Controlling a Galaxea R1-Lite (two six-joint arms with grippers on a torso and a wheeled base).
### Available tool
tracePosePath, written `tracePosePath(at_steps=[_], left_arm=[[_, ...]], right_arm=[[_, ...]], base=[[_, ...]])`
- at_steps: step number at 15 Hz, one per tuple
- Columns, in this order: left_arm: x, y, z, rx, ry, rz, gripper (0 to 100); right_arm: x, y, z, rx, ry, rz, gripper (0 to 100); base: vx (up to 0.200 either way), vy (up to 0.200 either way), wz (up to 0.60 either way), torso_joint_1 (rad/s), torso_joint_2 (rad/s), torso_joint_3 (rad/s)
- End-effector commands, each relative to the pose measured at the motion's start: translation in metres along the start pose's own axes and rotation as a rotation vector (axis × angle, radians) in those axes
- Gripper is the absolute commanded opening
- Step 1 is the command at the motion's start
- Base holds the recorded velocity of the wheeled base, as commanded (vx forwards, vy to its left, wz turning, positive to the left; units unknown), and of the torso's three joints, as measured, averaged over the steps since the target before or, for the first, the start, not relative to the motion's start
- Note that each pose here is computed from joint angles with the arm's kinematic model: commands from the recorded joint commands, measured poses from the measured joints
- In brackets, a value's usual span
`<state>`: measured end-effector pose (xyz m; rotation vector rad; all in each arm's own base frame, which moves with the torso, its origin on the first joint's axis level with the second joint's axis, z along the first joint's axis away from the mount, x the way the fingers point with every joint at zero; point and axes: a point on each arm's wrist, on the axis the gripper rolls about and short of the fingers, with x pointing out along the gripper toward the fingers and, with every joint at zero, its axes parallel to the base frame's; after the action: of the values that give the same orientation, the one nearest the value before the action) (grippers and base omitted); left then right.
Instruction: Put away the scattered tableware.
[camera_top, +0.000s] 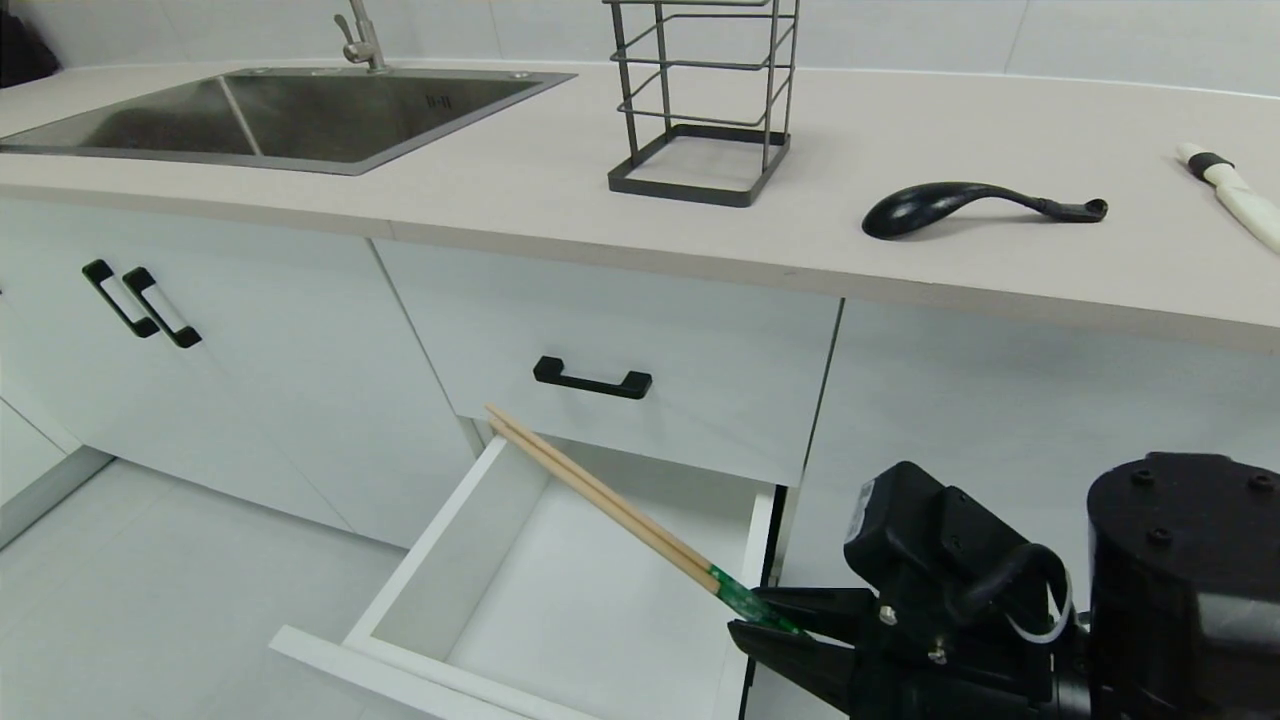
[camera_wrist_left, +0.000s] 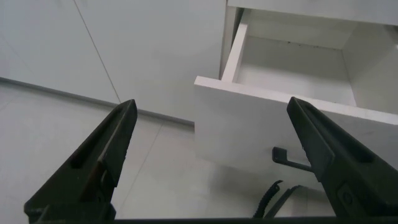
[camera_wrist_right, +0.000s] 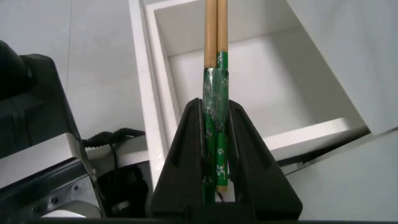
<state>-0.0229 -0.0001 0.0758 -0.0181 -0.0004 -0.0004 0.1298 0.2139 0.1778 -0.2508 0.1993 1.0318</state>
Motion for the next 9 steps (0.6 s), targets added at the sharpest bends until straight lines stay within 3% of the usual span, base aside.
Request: tracePosePath(at_steps=[1,4,6,9], left_arm=[[0.000,0.000,0.000,0.000,-0.001,0.000,100],[0.000,0.000,0.000,0.000,-0.001,0.000,100],[0.000,0.000,0.000,0.000,-0.001,-0.001,100],[0.000,0.000,0.000,0.000,-0.001,0.000,100]], right_arm=[[0.004,0.000,0.002,0.000,-0.030,0.029,0],[0.023,0.000,0.000,0.000,0.002,0.046,0],[0.044,-0.003,0.014,-0.004,0.019,-0.043,0],[0.071,0.007,0.015,-0.016,0.057,-0.054,0]], base=[[0.000,0.000,0.00,-0.007,0.09,0.032],[0.000,0.000,0.00,0.000,0.00,0.000],[0.000,0.000,0.00,0.002,0.01,0.068],[0.000,0.000,0.00,0.000,0.00,0.000]])
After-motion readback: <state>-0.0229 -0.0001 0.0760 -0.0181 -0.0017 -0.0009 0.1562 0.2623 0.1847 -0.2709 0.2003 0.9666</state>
